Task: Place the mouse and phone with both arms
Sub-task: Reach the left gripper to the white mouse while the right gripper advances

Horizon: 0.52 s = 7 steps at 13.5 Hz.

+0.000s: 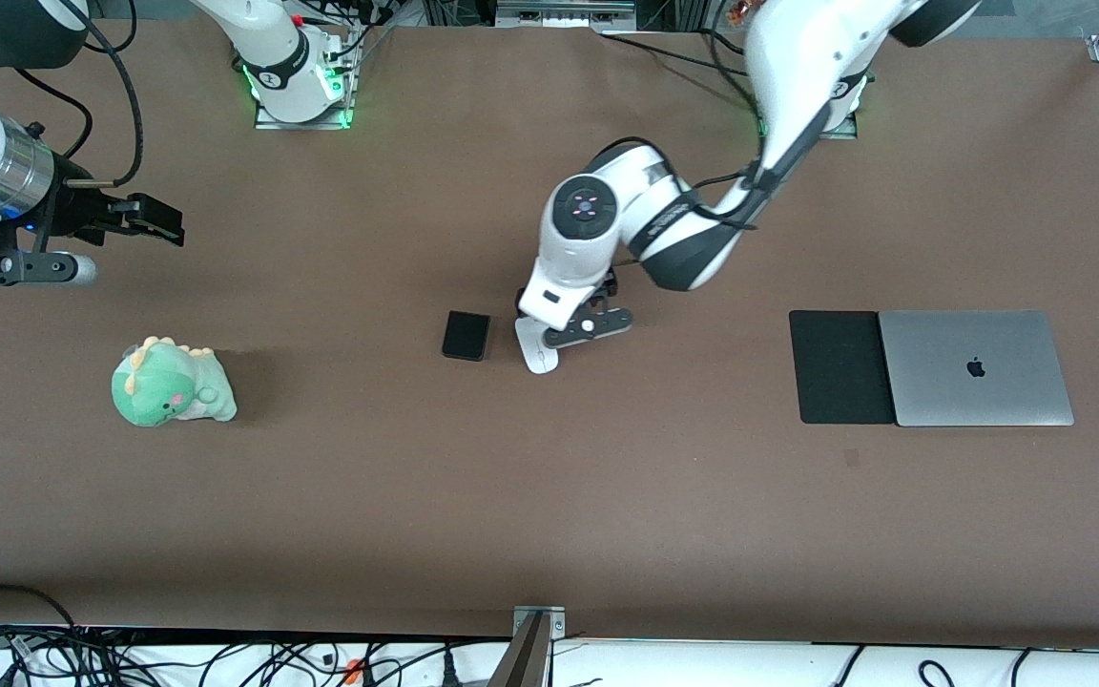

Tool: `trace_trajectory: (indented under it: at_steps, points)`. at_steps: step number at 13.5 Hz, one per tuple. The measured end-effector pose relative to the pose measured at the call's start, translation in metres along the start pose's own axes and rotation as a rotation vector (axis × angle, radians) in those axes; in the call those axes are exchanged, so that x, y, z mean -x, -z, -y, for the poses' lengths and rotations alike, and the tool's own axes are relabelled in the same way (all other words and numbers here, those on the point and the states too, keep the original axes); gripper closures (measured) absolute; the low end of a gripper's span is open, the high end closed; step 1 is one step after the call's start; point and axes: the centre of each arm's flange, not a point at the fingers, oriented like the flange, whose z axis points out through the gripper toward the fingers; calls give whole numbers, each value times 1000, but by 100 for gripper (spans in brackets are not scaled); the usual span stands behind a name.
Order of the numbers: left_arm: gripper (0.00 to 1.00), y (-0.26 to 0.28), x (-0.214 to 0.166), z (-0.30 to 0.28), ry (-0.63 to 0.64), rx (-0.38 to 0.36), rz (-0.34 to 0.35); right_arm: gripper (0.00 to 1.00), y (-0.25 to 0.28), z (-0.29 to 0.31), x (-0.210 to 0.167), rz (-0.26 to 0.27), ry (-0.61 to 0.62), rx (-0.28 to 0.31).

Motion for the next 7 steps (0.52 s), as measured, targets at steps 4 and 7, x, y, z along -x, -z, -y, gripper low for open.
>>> trace_trajectory:
  at_steps: [4,7]
  points:
    - [0,-54,7,-28,71,37,-22,0,-2,0,-2,3,0,0]
    - [0,-78,-8,-27,99,67,-26,0,-5,15,-5,-9,12,2]
